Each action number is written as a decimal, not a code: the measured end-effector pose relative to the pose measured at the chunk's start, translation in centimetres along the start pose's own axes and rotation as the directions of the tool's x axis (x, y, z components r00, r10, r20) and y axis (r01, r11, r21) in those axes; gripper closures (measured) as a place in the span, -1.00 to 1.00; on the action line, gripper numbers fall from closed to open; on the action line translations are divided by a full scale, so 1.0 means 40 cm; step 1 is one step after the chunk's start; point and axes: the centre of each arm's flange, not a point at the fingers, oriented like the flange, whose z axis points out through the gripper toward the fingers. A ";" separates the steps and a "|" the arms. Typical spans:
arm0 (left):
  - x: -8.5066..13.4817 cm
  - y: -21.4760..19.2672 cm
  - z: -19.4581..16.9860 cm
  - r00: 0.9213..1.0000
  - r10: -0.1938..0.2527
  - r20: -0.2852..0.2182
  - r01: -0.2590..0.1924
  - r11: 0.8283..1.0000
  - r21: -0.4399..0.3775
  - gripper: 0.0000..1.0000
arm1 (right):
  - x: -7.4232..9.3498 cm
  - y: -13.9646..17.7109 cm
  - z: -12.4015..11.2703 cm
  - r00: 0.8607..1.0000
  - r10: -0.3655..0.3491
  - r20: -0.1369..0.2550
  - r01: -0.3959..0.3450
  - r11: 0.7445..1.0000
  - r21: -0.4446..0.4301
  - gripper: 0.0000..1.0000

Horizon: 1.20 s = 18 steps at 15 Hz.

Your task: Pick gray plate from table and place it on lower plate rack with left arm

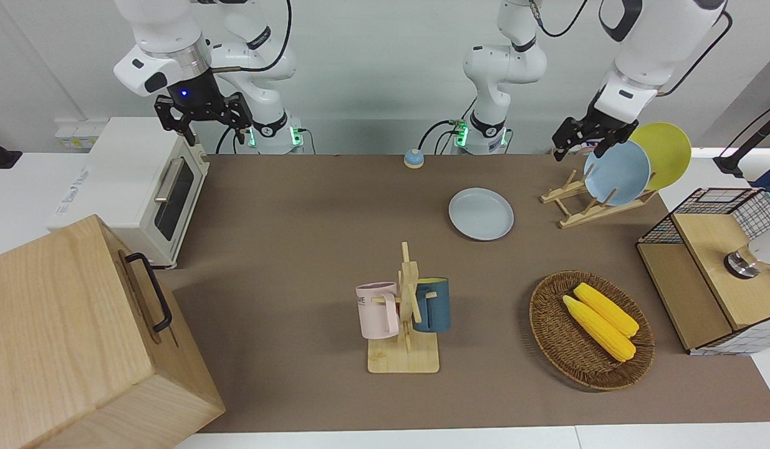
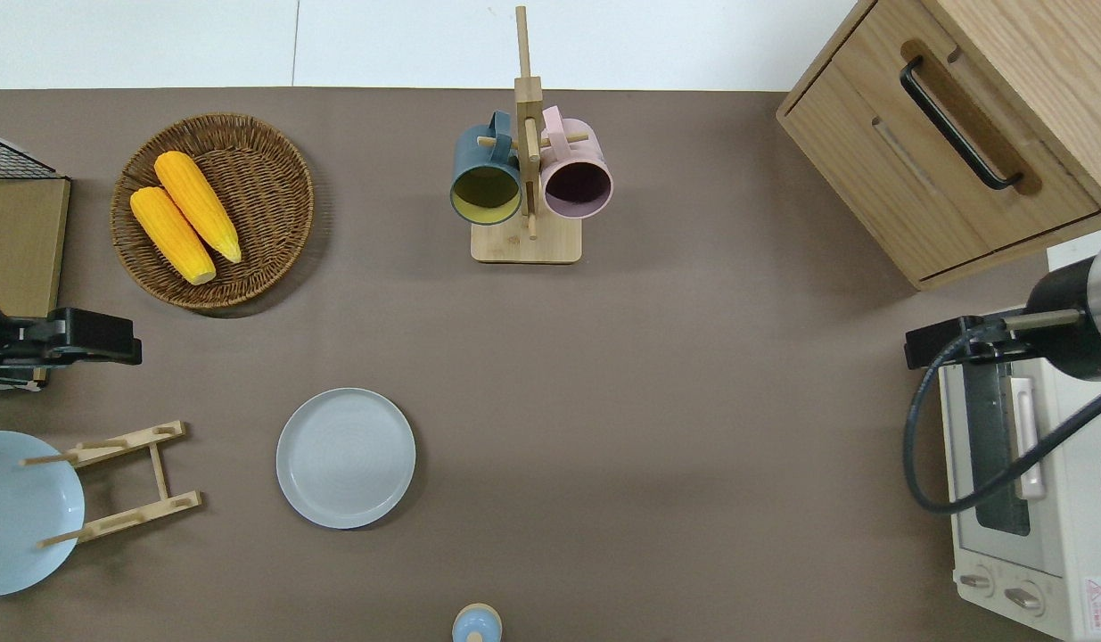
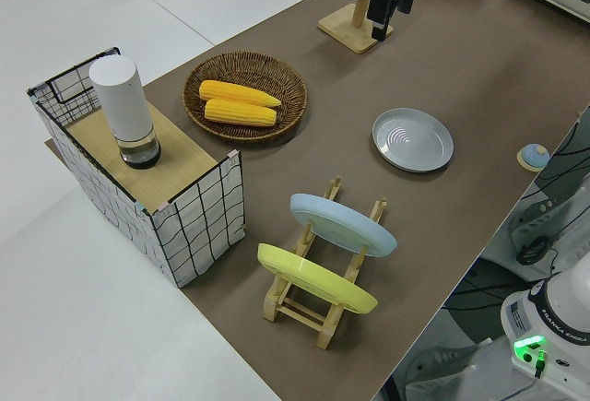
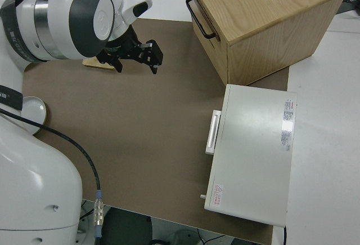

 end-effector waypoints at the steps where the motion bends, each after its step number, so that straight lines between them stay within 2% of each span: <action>1: -0.007 -0.002 0.036 1.000 0.000 0.000 0.000 1.000 -0.002 -0.99 | 0.000 0.000 0.000 1.000 0.000 0.000 0.000 1.000 0.000 -0.98; 3: -0.024 -0.006 0.099 1.000 -0.004 0.001 0.004 1.000 -0.006 -0.99 | 0.000 0.000 0.000 1.000 0.000 0.000 0.000 1.000 0.000 -0.98; 7: -0.062 -0.009 0.235 0.999 -0.047 0.015 0.048 0.999 -0.007 -0.99 | 0.000 0.000 0.000 1.000 0.000 0.000 0.000 1.000 0.000 -0.98; 10: -0.084 -0.005 0.335 0.998 -0.062 0.029 0.063 0.998 -0.003 -0.99 | 0.000 0.000 0.000 1.000 0.000 0.000 0.000 1.000 0.000 -0.98; 18: -0.145 0.022 0.566 0.996 -0.088 -0.026 0.088 0.996 -0.004 -0.99 | 0.000 0.000 0.000 1.000 0.000 0.000 0.000 1.000 0.000 -0.98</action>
